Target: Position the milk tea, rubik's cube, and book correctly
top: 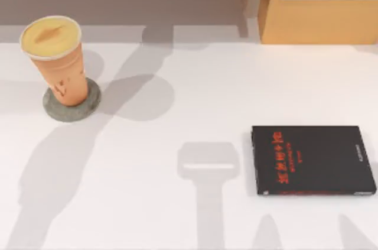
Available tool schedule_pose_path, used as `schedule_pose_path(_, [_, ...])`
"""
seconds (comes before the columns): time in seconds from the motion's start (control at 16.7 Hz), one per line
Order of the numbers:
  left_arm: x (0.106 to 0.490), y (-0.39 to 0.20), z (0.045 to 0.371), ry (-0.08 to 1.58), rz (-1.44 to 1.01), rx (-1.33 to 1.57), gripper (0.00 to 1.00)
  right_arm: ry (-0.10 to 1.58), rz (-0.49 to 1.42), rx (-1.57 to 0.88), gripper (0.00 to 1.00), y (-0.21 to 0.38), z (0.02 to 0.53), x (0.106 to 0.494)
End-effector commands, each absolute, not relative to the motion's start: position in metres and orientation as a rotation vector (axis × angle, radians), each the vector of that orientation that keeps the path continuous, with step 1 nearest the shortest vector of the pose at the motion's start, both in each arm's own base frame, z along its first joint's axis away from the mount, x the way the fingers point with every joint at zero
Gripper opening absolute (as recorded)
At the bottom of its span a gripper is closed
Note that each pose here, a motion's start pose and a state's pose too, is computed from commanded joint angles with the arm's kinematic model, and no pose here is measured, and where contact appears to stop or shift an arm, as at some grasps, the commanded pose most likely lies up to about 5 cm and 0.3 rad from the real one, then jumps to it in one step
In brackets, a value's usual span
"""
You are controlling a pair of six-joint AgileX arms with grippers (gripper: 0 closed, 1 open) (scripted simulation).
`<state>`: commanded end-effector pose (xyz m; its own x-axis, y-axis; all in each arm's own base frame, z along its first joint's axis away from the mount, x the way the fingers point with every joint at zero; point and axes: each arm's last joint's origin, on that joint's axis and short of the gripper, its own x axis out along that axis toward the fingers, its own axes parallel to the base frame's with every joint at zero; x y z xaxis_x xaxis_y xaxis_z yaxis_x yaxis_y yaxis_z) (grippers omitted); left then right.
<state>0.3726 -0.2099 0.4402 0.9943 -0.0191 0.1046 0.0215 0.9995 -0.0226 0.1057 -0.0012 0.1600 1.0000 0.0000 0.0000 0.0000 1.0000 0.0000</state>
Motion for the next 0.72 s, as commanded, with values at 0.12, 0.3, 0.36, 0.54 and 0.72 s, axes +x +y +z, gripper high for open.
schedule_pose_path(0.12, [0.389,-0.201,0.454,-0.136,-0.011,-0.028,0.0,0.0,0.0,0.0,1.0,-0.001,0.16,0.106])
schedule_pose_path(0.3, [0.42,-0.205,0.442,-0.099,0.0,-0.008,0.0,0.0,0.0,0.0,1.0,-0.001,0.16,0.106])
schedule_pose_path(0.36, [0.43,-0.209,0.434,-0.081,0.001,-0.004,0.0,0.0,0.0,0.0,1.0,-0.001,0.16,0.106])
schedule_pose_path(0.54, [0.447,-0.228,0.411,-0.031,-0.009,0.0,0.0,0.0,0.0,0.0,1.0,-0.001,0.16,0.106])
schedule_pose_path(0.72, [0.453,-0.244,0.395,-0.003,-0.017,-0.001,0.0,0.0,0.0,0.0,1.0,-0.001,0.16,0.106])
